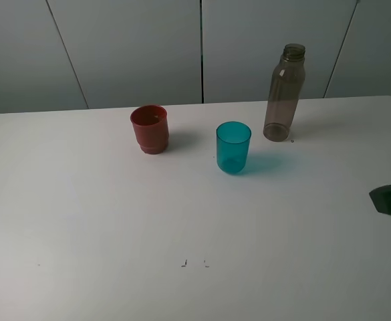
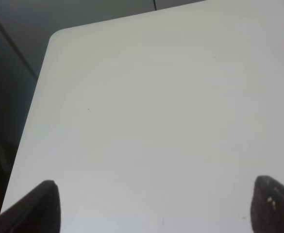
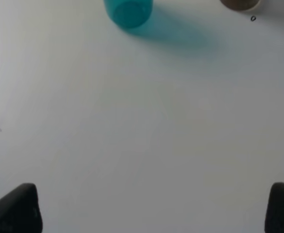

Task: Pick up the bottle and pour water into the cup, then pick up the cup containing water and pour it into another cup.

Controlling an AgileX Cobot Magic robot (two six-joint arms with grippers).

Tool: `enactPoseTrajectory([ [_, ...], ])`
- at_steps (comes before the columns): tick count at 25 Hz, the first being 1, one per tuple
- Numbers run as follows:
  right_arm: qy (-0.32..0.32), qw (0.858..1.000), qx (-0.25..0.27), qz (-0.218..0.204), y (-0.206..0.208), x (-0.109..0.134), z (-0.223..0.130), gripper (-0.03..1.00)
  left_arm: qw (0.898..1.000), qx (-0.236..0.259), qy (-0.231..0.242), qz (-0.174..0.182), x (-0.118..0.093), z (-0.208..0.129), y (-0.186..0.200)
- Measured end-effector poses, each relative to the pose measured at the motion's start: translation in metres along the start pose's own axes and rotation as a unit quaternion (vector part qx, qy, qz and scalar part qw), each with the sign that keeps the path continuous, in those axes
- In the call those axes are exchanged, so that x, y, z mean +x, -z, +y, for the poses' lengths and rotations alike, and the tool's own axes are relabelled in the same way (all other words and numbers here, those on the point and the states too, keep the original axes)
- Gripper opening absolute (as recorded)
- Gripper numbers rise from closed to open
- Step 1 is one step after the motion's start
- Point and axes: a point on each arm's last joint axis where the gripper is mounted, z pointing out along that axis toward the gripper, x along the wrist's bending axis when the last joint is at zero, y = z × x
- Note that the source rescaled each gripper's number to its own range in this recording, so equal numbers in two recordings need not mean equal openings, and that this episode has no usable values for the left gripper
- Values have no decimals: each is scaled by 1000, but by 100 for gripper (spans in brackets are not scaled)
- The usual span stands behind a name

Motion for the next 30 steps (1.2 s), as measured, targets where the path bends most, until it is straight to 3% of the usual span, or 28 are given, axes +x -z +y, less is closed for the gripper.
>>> enactPoseTrajectory([
  [6,-10,999,-33,13,11,0,-39,100,1000,0,0,0,0,0,0],
  [19,-19,989,-146,28,39,0,-65,100,1000,0,0,0,0,0,0],
  [26,-34,975,-218,30,53,-2,-83,100,1000,0,0,0,0,0,0],
  [30,-44,974,-222,24,54,-2,-84,100,1000,0,0,0,0,0,0],
])
